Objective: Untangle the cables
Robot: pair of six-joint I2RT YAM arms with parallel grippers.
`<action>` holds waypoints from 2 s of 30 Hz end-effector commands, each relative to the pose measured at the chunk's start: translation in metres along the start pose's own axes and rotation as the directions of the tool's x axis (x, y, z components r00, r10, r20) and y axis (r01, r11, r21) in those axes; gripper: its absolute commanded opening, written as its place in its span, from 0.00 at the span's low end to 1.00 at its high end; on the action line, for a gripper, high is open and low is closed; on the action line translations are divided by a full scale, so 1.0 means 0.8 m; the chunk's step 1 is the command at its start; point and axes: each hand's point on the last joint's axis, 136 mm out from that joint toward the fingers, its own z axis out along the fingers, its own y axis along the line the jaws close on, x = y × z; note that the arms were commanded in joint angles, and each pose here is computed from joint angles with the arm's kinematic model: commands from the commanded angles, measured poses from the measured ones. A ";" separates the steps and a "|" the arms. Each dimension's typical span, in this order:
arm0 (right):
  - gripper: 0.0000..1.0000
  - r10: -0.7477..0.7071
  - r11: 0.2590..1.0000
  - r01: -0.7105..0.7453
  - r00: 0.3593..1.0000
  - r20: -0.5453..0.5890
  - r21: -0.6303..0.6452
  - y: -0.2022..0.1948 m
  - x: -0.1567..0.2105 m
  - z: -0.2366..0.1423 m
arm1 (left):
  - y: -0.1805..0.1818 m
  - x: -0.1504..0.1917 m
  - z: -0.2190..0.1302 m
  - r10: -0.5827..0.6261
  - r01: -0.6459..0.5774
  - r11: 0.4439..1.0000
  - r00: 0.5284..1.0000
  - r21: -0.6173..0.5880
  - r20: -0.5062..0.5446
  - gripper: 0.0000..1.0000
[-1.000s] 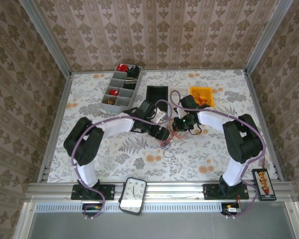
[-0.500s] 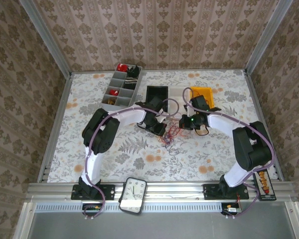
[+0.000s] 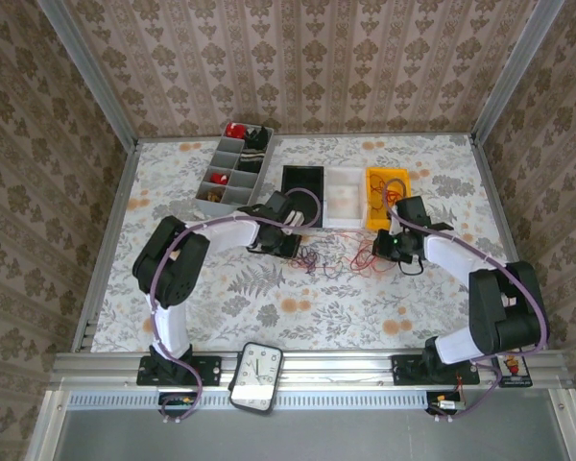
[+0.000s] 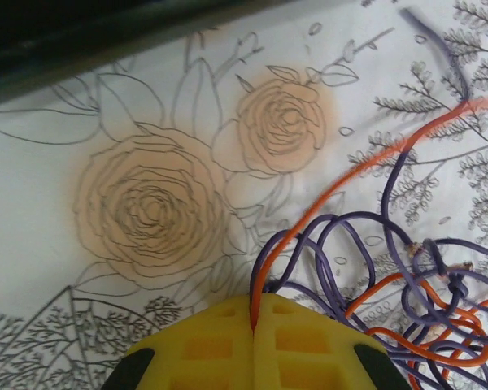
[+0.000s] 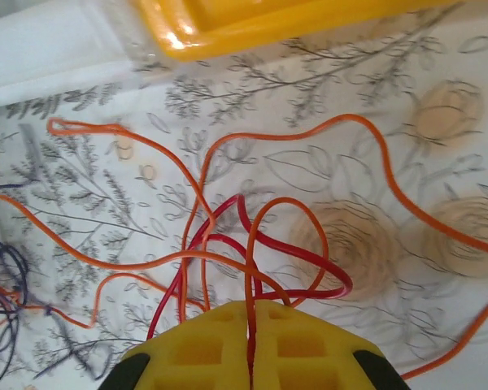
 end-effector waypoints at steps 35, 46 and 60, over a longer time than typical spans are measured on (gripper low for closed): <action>0.34 -0.403 0.911 0.412 0.876 -0.265 -0.025 0.092 0.054 0.046 | -0.002 -0.004 -0.005 0.078 -0.077 0.997 0.997 -0.024 0.021 0.00; 0.28 -0.421 0.876 0.475 0.835 -0.354 0.079 0.077 0.068 0.070 | -0.005 -0.008 -0.006 0.080 -0.079 0.997 0.996 -0.017 0.026 0.00; 0.00 -0.472 0.869 0.442 0.875 -0.105 -0.223 0.182 0.026 -0.006 | 0.023 -0.005 -0.010 0.050 -0.046 0.991 0.998 -0.128 0.027 0.00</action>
